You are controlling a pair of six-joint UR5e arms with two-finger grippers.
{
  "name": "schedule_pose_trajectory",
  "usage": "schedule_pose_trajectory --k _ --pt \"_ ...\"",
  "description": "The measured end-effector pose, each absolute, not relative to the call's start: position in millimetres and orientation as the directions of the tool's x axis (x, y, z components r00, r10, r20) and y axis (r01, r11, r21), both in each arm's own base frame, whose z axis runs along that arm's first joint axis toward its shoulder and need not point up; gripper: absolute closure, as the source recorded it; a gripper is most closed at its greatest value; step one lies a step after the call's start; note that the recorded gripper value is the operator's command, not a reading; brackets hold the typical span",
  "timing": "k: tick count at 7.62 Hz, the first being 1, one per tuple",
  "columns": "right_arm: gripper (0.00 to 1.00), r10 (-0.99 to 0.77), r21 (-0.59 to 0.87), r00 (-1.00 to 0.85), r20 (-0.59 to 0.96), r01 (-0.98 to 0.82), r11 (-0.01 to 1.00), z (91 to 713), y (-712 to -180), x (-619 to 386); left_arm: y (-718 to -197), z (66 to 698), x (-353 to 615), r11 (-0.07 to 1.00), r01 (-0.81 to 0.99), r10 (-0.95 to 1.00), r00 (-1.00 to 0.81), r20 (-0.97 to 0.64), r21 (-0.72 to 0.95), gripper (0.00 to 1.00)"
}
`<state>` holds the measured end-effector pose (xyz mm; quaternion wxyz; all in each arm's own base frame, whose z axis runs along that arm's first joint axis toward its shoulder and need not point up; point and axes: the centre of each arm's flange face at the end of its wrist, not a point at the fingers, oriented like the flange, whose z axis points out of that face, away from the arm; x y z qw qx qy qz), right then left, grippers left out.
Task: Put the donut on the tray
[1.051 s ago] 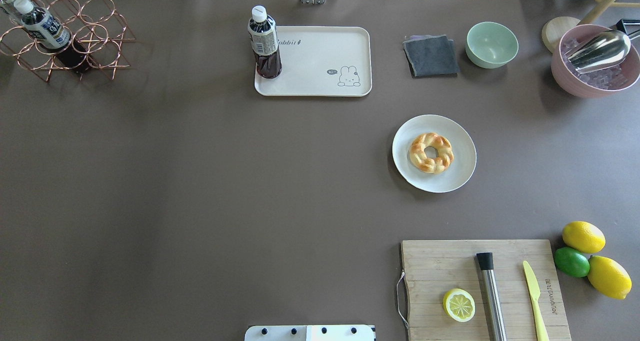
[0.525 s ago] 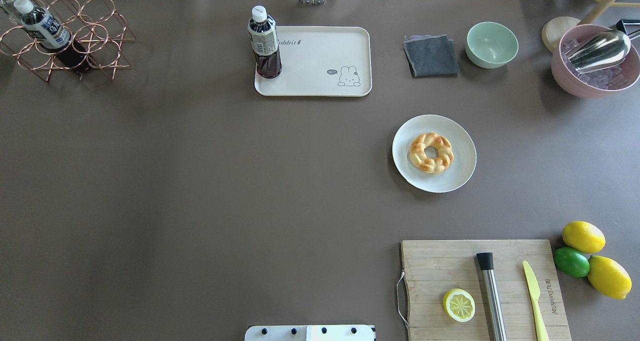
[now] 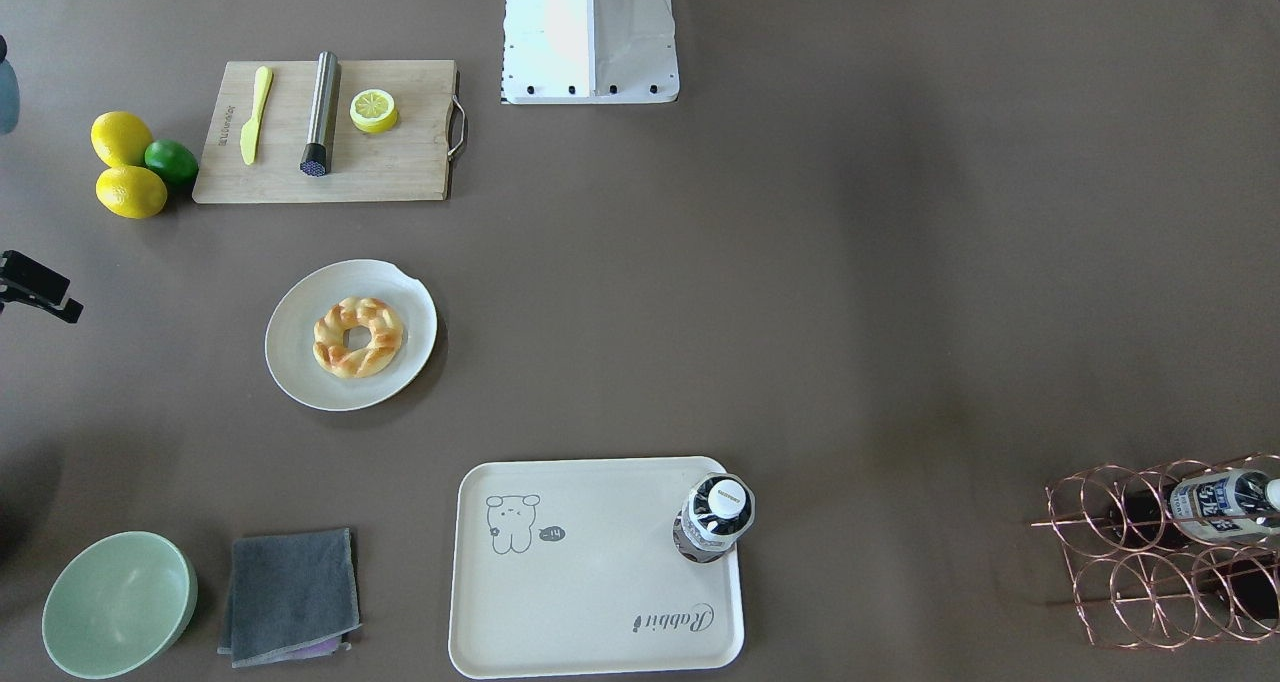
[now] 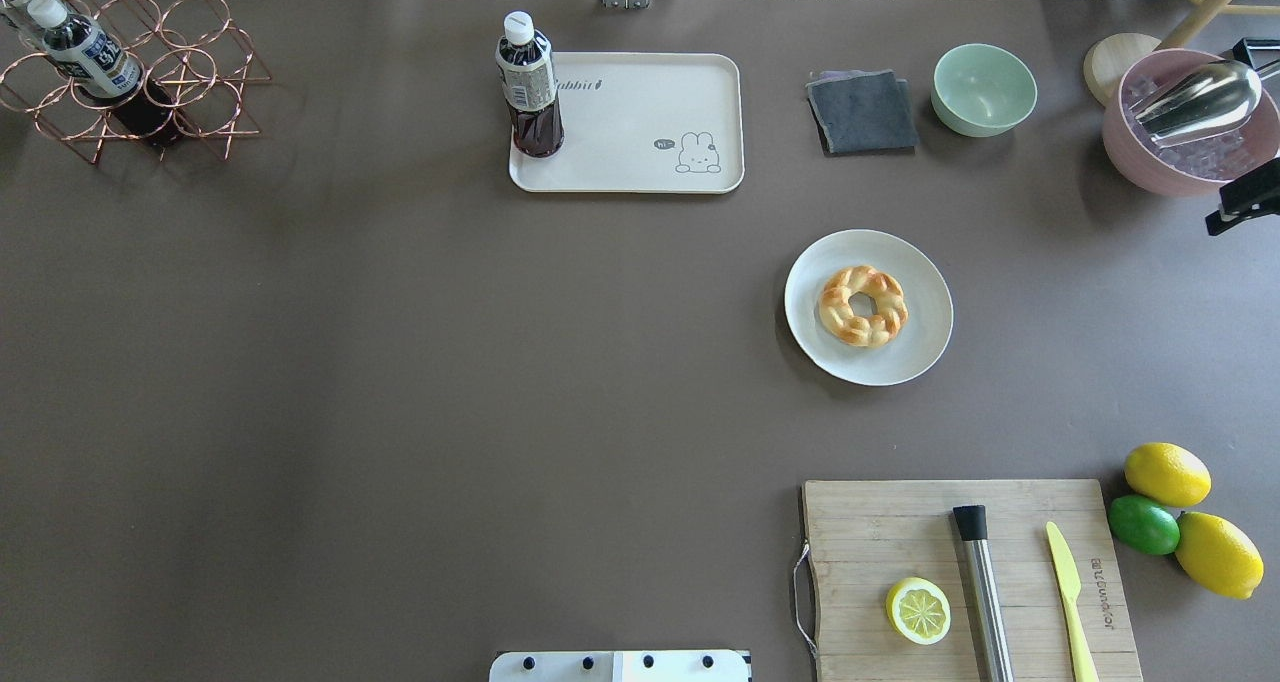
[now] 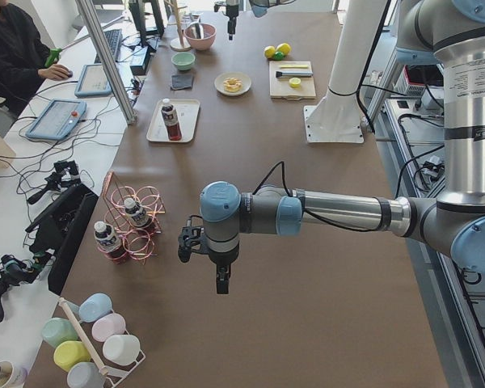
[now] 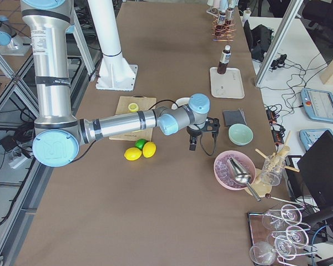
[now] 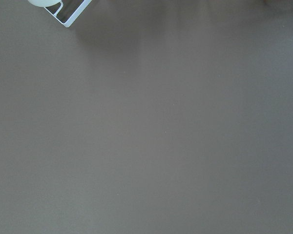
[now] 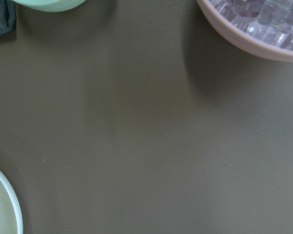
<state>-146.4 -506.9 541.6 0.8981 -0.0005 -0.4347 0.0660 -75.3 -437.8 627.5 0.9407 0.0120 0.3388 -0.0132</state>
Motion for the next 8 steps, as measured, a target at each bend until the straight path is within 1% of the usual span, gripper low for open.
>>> schedule_pose_trajectory --k 2,8 --pt "0.00 0.148 -0.068 0.571 0.808 -0.159 0.985 545 -498 -203 -437 628 -75 0.999 0.033 -0.018 0.770 -0.638 0.012 0.02" --pt "0.00 0.219 -0.135 0.544 0.810 -0.190 0.972 510 -472 -325 -438 627 -75 0.999 0.033 -0.016 0.771 -0.637 0.014 0.02"
